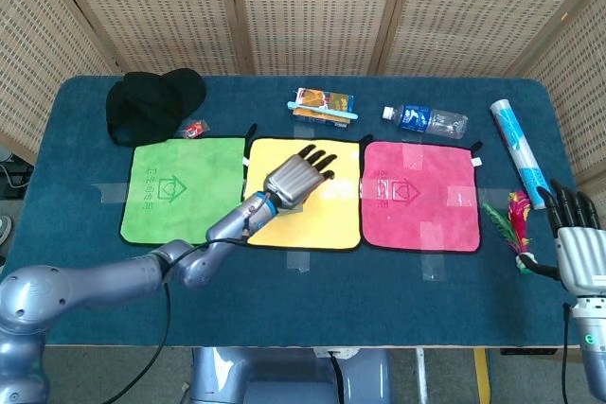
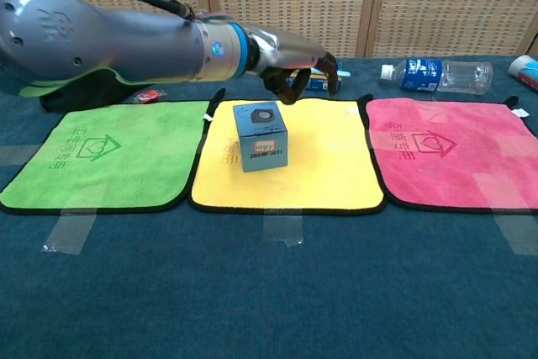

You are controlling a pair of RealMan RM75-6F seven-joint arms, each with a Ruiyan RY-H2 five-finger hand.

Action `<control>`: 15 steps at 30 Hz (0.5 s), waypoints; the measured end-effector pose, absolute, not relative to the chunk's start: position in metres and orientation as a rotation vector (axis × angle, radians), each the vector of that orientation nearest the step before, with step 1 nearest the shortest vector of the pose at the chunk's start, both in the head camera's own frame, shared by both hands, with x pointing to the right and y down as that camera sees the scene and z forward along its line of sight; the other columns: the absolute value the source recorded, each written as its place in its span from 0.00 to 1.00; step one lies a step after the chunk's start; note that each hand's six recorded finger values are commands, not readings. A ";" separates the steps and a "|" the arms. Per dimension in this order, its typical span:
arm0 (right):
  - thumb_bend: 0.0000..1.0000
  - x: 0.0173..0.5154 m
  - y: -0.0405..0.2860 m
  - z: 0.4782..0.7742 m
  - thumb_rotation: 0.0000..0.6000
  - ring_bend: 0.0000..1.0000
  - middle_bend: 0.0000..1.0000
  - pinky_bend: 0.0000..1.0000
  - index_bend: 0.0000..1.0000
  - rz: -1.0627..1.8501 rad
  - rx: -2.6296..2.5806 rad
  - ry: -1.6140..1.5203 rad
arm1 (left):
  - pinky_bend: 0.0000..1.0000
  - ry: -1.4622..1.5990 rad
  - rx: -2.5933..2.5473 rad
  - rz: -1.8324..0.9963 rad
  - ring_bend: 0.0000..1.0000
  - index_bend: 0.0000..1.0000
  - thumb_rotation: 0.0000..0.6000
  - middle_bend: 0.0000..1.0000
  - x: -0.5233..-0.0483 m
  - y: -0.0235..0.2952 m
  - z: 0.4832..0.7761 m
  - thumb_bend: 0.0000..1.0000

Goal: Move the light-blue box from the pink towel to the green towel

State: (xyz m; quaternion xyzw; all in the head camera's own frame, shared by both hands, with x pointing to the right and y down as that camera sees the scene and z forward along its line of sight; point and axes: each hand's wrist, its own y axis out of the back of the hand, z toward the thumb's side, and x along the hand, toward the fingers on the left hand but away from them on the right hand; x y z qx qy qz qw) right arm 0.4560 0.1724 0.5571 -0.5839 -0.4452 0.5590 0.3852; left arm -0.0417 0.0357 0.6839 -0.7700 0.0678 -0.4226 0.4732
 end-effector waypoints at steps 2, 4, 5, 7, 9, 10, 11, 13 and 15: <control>0.00 0.458 0.172 0.557 1.00 0.00 0.00 0.00 0.00 1.428 -1.489 -1.143 | 0.15 0.140 -1.896 -1.056 0.14 0.29 1.00 0.11 -0.039 0.043 0.694 1.00; 0.00 0.460 0.172 0.557 1.00 0.00 0.00 0.00 0.00 1.430 -1.488 -1.148 | 0.19 0.113 -1.904 -1.075 0.17 0.33 1.00 0.14 -0.038 0.048 0.702 1.00; 0.00 0.460 0.172 0.557 1.00 0.00 0.00 0.00 0.00 1.431 -1.487 -1.149 | 0.19 0.102 -1.905 -1.084 0.18 0.34 1.00 0.15 -0.040 0.051 0.706 1.00; 0.00 0.461 0.172 0.557 1.00 0.00 0.00 0.00 0.00 1.433 -1.484 -1.150 | 0.20 0.084 -1.899 -1.093 0.20 0.37 1.00 0.18 -0.042 0.054 0.710 1.00; 0.00 0.461 0.172 0.557 1.00 0.00 0.00 0.00 0.00 1.433 -1.483 -1.150 | 0.20 0.069 -1.886 -1.101 0.23 0.39 1.00 0.21 -0.045 0.055 0.714 1.00; 0.00 0.461 0.171 0.557 1.00 0.00 0.00 0.00 0.00 1.432 -1.481 -1.151 | 0.20 0.068 -1.882 -1.104 0.24 0.41 1.00 0.23 -0.047 0.056 0.715 1.00; 0.00 0.461 0.171 0.557 1.00 0.00 0.00 0.00 0.00 1.433 -1.480 -1.152 | 0.20 0.068 -1.880 -1.105 0.25 0.42 1.00 0.24 -0.047 0.056 0.715 1.00; 0.00 0.461 0.171 0.557 1.00 0.00 0.00 0.00 0.00 1.433 -1.477 -1.156 | 0.21 0.065 -1.872 -1.104 0.28 0.46 1.00 0.27 -0.050 0.056 0.715 1.00; 0.00 0.461 0.171 0.557 1.00 0.00 0.00 0.00 0.00 1.432 -1.475 -1.158 | 0.21 0.063 -1.865 -1.101 0.30 0.49 1.00 0.30 -0.053 0.055 0.713 1.00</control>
